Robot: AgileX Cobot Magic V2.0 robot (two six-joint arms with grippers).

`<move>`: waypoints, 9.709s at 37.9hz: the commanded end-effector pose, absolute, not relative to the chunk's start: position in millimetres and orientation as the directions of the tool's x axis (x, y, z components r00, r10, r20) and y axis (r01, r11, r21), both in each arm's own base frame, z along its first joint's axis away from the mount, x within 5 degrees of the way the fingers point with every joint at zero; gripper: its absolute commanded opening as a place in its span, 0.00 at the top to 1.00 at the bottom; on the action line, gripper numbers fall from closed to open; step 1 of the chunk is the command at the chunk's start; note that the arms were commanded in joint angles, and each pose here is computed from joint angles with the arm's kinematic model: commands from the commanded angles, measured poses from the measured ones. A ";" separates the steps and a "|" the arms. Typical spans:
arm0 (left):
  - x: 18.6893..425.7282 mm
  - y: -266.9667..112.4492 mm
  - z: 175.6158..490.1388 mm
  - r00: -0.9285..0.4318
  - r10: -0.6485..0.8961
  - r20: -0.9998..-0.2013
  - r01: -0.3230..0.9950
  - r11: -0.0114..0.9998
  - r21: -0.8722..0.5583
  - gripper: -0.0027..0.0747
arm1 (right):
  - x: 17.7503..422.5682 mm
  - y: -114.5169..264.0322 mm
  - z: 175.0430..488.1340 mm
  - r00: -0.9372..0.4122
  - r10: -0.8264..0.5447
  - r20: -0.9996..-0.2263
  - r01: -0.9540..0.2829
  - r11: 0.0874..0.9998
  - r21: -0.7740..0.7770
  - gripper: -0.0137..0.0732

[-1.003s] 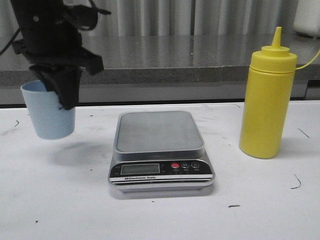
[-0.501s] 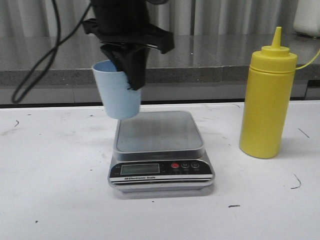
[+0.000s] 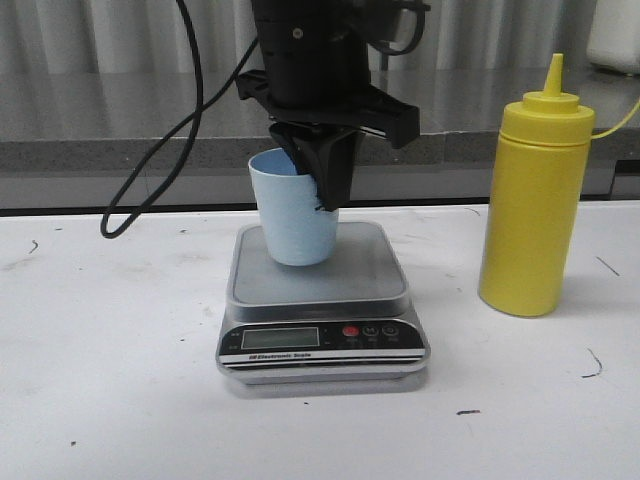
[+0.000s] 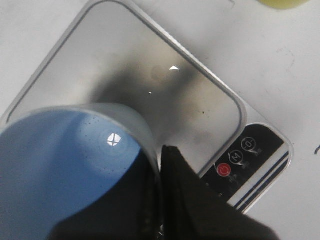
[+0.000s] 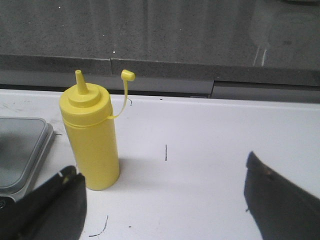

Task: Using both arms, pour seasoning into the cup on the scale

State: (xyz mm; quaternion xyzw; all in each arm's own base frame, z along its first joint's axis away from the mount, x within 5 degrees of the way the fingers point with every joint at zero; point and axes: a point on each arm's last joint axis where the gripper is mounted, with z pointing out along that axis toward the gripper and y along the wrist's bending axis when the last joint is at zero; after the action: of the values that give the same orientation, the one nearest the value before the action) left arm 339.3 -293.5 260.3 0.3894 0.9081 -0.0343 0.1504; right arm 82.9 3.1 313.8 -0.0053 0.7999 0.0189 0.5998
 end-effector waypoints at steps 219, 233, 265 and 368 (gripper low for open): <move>30.3 -8.7 300.1 0.069 -0.112 -0.991 0.254 0.963 -0.091 0.99 | 237.7 51.3 168.6 -0.283 0.055 -0.957 -0.191 0.975 0.113 0.09; 30.3 -8.7 300.1 0.069 -0.112 -0.991 0.254 0.963 -0.091 0.99 | 260.1 56.1 158.3 -0.237 0.081 -0.968 -0.195 0.972 0.129 0.09; 30.3 -8.7 300.1 0.069 -0.112 -0.991 0.254 0.963 -0.091 0.99 | 293.4 63.5 134.1 -0.078 0.123 -0.989 -0.221 0.966 0.137 0.09; 31.5 -8.9 298.2 0.072 -0.113 -0.991 0.254 0.963 -0.091 0.99 | 381.2 144.5 315.6 0.352 -0.860 0.370 0.326 -0.258 -0.909 0.74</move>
State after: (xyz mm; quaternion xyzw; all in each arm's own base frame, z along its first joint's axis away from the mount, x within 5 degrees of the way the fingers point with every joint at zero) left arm 33.1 -9.3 282.9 0.0612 0.7051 -0.1137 0.6973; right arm 389.2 141.2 266.5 -0.6631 0.2855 -0.4625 0.5147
